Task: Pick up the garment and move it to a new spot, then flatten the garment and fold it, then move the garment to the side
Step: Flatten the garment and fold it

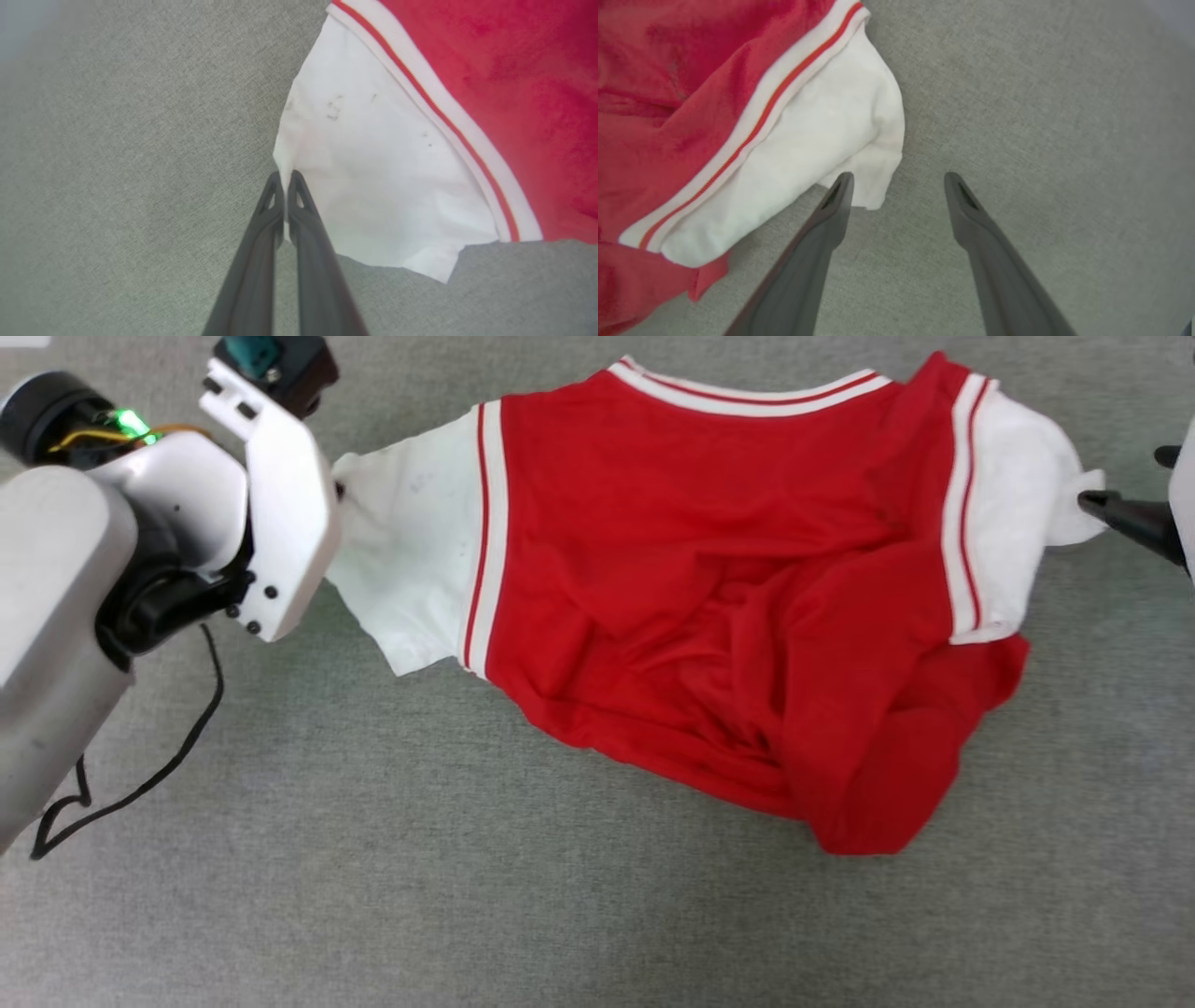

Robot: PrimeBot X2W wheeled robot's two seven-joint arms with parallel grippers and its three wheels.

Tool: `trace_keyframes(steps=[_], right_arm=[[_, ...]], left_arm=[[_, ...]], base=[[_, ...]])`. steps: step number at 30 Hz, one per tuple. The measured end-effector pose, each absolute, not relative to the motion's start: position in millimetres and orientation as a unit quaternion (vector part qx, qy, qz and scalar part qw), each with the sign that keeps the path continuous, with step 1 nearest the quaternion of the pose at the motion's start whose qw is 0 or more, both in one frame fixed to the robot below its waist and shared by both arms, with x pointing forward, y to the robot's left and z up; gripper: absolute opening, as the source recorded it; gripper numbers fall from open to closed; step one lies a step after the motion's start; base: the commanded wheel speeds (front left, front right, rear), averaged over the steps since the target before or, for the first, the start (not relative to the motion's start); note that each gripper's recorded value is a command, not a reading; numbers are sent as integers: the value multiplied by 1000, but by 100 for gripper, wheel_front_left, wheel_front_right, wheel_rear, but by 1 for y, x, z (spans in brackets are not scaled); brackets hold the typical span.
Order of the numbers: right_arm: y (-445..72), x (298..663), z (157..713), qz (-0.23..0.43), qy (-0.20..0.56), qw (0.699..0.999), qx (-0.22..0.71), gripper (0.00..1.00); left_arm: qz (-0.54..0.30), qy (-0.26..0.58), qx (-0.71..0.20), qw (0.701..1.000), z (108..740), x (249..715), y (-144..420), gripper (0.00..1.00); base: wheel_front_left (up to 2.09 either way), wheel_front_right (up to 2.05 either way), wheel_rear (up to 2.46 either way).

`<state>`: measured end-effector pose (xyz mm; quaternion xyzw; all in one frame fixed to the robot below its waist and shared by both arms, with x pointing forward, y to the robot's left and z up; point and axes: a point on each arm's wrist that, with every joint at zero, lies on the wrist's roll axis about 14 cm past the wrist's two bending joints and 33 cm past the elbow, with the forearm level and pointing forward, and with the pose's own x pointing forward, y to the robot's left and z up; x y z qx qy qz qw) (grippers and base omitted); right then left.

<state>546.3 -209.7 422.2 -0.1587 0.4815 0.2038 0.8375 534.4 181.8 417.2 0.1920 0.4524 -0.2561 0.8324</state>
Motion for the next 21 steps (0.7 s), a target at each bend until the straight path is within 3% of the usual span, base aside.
trace_keyframes(steps=[10,11,12,17,21], right_arm=[[-189,546,356,221,542,795,-163,100],[-188,546,355,222,541,793,-169,42],[-188,547,356,224,536,795,-176,0],[-182,550,372,233,493,819,-179,0],[-184,563,413,233,413,858,-196,0]], left_arm=[[-256,468,188,825,394,535,187,0],[-256,468,188,825,394,536,187,0],[-255,467,187,826,394,536,187,0],[-253,439,181,843,409,541,186,0],[-255,386,164,871,443,548,179,0]], base=[[0,0,0],[0,0,0],[0,0,0],[0,0,0],[0,0,0]])
